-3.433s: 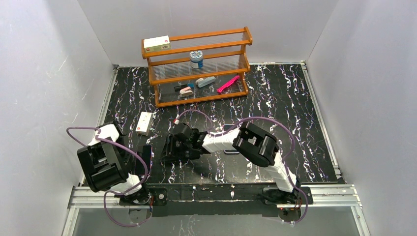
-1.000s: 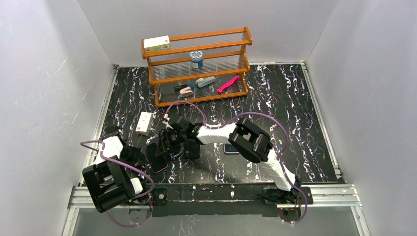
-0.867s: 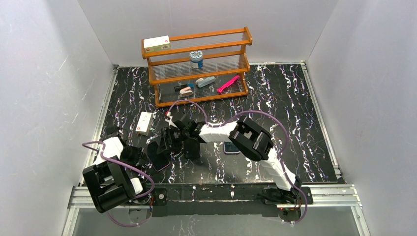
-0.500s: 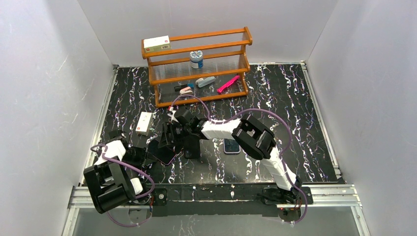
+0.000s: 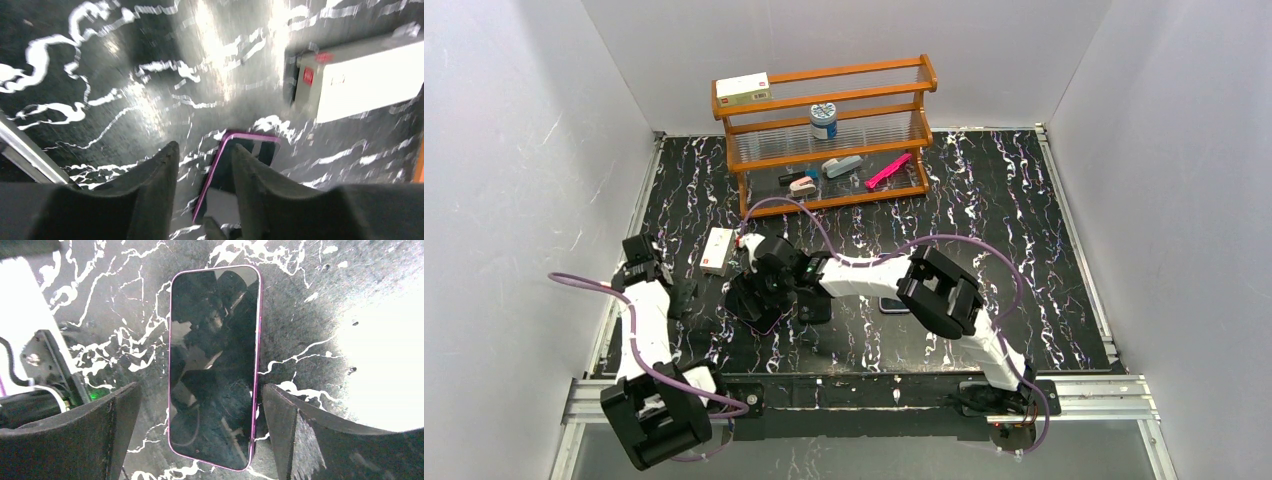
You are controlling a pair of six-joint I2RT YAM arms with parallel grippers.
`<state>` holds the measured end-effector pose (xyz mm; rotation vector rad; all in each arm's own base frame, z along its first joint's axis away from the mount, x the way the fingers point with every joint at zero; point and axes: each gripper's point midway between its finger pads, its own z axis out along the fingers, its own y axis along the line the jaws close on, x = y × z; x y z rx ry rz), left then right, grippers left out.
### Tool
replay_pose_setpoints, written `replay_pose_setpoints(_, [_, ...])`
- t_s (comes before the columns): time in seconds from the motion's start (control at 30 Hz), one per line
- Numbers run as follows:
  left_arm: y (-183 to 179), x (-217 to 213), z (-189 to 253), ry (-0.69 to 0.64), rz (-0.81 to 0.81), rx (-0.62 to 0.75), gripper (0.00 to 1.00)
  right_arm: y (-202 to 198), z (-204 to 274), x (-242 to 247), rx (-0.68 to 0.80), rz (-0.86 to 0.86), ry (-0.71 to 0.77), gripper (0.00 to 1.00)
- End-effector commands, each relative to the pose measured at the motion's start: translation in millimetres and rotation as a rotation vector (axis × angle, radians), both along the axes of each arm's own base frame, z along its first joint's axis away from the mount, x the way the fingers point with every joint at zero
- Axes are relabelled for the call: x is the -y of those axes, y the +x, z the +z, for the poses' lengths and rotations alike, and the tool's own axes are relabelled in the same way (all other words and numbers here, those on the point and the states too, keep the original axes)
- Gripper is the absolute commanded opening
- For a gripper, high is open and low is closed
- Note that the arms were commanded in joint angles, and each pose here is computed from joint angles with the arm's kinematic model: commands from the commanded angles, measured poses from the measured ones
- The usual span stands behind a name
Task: Put the phone into the phone case
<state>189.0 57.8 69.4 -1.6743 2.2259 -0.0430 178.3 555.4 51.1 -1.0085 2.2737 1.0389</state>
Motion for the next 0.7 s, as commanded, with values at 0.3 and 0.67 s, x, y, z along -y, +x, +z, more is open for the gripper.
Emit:
replay_pose_setpoints(0.3, [8.3, -71.0, 28.6, 0.284, 0.059, -0.193, 0.98, 4.9, -29.7, -7.1, 0.292, 0.066, -0.206, 0.99])
replay_pose_setpoints(0.67, [12.2, -73.1, -4.1, 0.154, 0.074, -0.241, 0.98, -4.2, -49.0, -7.8, 0.333, 0.098, -0.273, 0.96])
